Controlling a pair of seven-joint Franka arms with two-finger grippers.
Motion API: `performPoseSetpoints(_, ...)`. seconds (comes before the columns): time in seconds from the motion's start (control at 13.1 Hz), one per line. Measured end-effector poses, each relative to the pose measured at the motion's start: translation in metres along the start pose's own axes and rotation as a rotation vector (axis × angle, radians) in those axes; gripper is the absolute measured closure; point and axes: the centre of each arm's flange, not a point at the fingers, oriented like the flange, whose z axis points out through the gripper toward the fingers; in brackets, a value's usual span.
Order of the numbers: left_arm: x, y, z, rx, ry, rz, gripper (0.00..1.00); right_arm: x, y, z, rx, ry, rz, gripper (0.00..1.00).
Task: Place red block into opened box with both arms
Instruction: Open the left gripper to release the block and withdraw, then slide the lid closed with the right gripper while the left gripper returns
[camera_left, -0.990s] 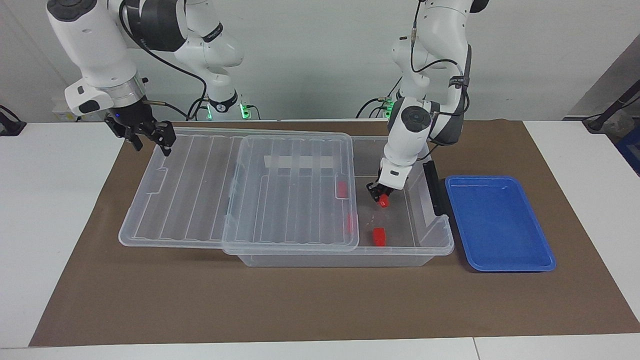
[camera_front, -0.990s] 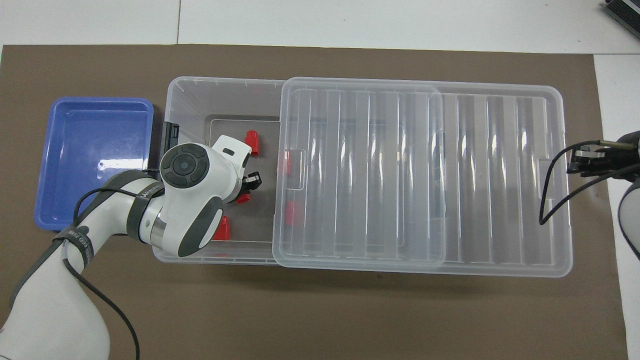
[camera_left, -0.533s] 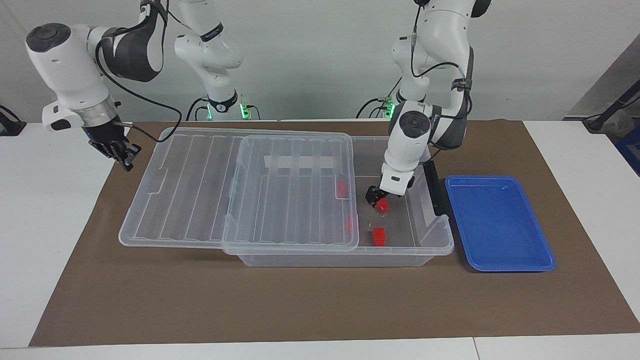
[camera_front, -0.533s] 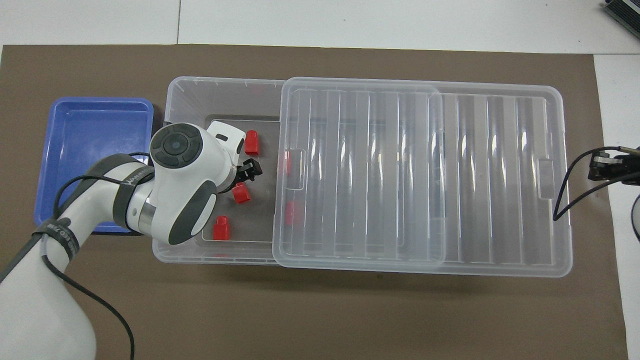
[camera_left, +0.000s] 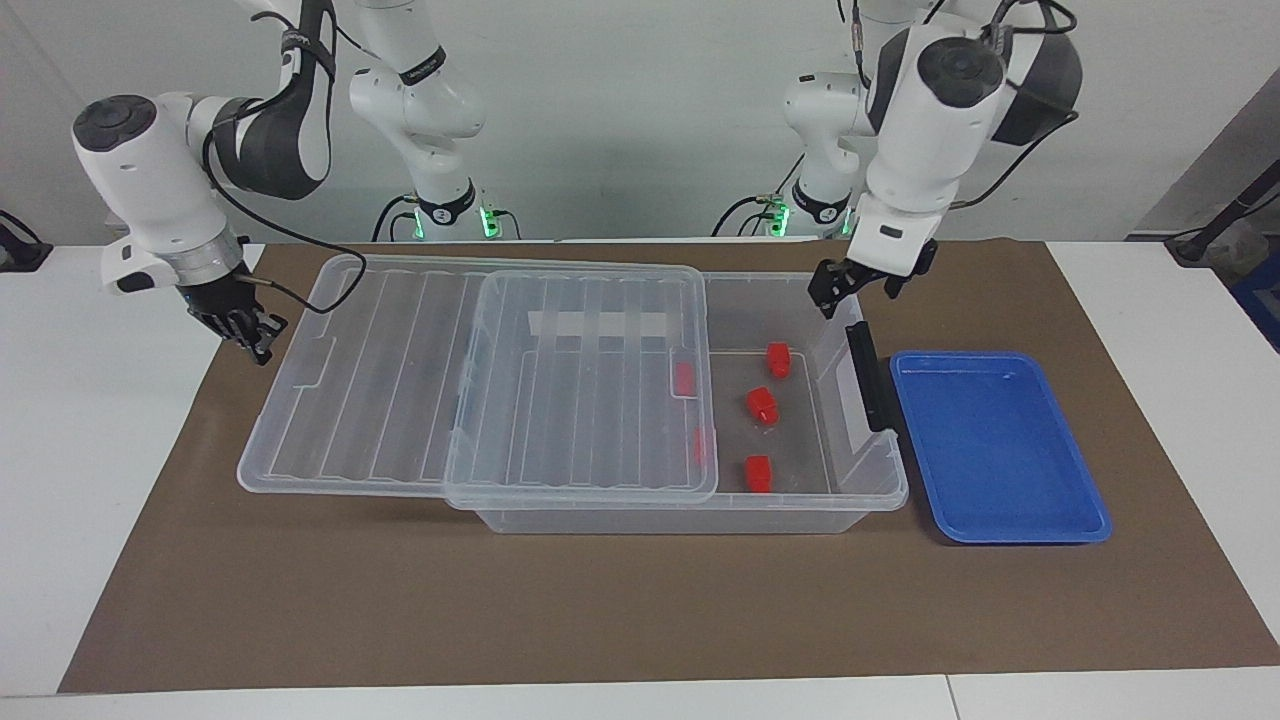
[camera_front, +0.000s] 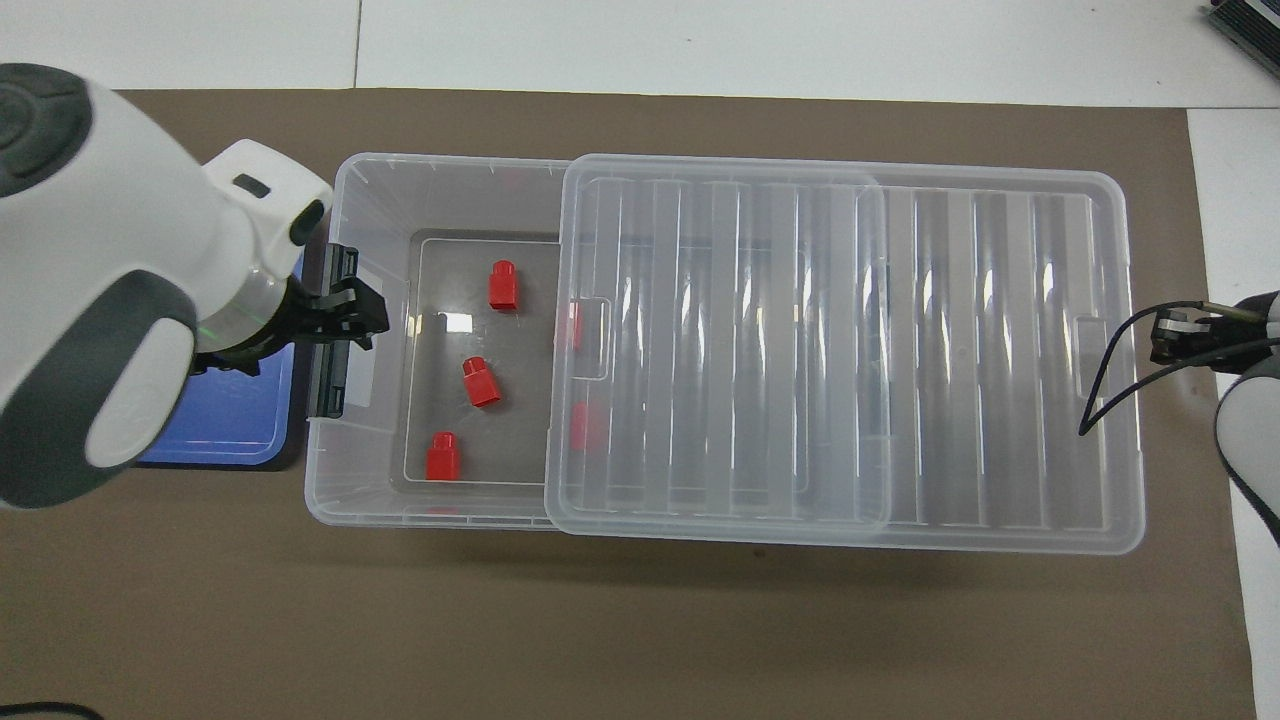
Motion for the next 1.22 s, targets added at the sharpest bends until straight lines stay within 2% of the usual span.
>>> performPoseSetpoints(0.23,0.001,-0.077,-0.018,0.001,-0.019,0.205,0.00,-0.003,-0.022,-0.001,0.004,0.002,-0.040,0.99)
performPoseSetpoints(0.53,0.015,-0.132,0.001,-0.010,-0.039,0.301,0.00,-0.010,-0.056,-0.002,0.039,0.000,-0.083,0.99)
performPoseSetpoints(0.69,0.022,-0.137,0.013,-0.011,-0.001,0.301,0.00,-0.017,-0.082,-0.003,0.047,-0.002,-0.128,0.99)
performPoseSetpoints(0.99,0.018,-0.122,0.021,-0.009,0.026,0.328,0.00,-0.038,-0.138,-0.004,0.055,-0.005,-0.236,0.99)
performPoseSetpoints(1.22,0.017,-0.121,0.020,-0.080,0.037,0.311,0.00,-0.053,-0.170,-0.006,0.059,-0.006,-0.262,0.99)
